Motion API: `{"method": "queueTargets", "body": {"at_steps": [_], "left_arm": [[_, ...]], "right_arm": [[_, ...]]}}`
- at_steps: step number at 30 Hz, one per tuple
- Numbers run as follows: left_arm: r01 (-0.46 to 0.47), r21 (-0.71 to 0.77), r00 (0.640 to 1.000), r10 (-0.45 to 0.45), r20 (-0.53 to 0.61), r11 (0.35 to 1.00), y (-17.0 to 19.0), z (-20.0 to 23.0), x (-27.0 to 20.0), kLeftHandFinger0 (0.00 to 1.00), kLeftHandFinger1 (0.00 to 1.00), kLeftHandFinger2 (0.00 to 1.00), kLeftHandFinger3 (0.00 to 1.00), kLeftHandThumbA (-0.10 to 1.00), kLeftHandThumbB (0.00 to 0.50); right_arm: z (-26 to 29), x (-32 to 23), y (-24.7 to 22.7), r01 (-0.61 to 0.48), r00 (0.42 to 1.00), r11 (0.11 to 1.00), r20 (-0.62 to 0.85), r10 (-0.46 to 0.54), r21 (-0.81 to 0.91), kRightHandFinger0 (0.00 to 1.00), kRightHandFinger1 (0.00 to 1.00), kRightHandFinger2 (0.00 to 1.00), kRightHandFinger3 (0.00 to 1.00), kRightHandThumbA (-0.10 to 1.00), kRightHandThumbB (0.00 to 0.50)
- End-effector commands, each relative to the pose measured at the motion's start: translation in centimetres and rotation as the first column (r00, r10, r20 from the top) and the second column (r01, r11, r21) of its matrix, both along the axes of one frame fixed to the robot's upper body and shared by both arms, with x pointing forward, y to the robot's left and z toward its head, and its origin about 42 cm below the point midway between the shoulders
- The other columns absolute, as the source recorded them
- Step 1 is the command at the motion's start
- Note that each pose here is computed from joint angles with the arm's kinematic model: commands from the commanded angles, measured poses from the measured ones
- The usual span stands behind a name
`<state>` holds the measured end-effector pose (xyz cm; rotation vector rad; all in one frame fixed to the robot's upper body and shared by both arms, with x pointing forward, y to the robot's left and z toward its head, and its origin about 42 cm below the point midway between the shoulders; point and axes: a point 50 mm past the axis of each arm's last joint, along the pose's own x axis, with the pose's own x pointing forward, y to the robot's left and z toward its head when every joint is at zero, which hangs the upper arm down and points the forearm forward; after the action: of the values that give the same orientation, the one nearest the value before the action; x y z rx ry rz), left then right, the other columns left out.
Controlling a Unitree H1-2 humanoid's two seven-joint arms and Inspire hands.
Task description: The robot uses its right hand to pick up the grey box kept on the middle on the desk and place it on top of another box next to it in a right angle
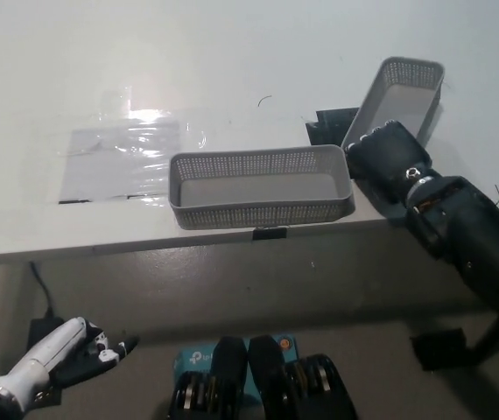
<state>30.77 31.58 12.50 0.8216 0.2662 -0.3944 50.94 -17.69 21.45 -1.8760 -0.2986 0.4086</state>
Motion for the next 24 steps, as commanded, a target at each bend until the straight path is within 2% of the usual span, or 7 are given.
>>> {"method": "queueTargets", "body": {"at_steps": [1, 5, 9, 11, 16, 20, 24], "left_arm": [[0.013, 0.011, 0.999, -0.013, 0.039, 1.0, 0.5, 1.0, -0.3, 0.01, 0.0, 0.05, 0.19, 0.77, 0.133], [0.007, 0.01, 1.0, -0.007, 0.03, 1.0, 0.5, 0.7, -0.5, 0.01, 0.0, 0.06, 0.21, 0.8, 0.141], [0.005, -0.001, 1.0, -0.005, 0.026, 1.0, 0.4, 0.4, -0.7, 0.0, 0.0, 0.03, 0.17, 0.77, 0.127], [0.004, -0.005, 1.0, -0.004, 0.023, 1.0, 0.5, 0.3, -0.8, 0.0, 0.0, 0.03, 0.17, 0.76, 0.124], [0.009, 0.004, 1.0, -0.009, 0.027, 1.0, 0.6, 0.3, -0.9, 0.0, 0.0, 0.04, 0.19, 0.73, 0.109], [0.002, 0.005, 1.0, -0.003, 0.025, 1.0, 0.9, -0.1, -1.0, 0.0, 0.0, 0.01, 0.17, 0.76, 0.124], [0.002, 0.006, 1.0, -0.002, 0.025, 1.0, 1.0, -0.1, -1.1, 0.0, 0.0, 0.03, 0.17, 0.75, 0.114]], "right_arm": [[0.7, -0.1, -0.4, -0.105, 0.992, 0.981, 0.079, 0.094, 0.162, 0.0, 0.09, 0.43, 0.09, -0.1, 0.038], [0.9, -0.3, -0.6, -0.11, 0.991, 0.963, 0.096, 0.089, 0.245, 0.0, 0.1, 0.43, 0.08, -0.1, 0.066], [1.2, -0.8, -1.0, -0.133, 0.988, 0.924, 0.125, 0.094, 0.358, 0.0, 0.08, 0.37, 0.13, -0.1, 0.188], [1.1, -1.0, -1.2, -0.166, 0.982, 0.909, 0.149, 0.117, 0.383, 0.0, 0.02, 0.31, 0.02, -0.1, 0.258], [2.7, -1.1, -3.6, -0.16, 0.978, 0.912, 0.183, 0.096, 0.378, 0.0, 0.0, 0.32, 0.02, -0.1, 0.182], [4.8, -0.3, -5.1, -0.177, 0.969, 0.922, 0.226, 0.101, 0.345, 0.0, 0.0, 0.17, 0.0, -0.1, 0.247], [8.8, 1.0, -6.7, -0.21, 0.943, 0.937, 0.31, 0.119, 0.279, 0.0, 0.0, 0.25, 0.0, -0.1, 0.263]]}}
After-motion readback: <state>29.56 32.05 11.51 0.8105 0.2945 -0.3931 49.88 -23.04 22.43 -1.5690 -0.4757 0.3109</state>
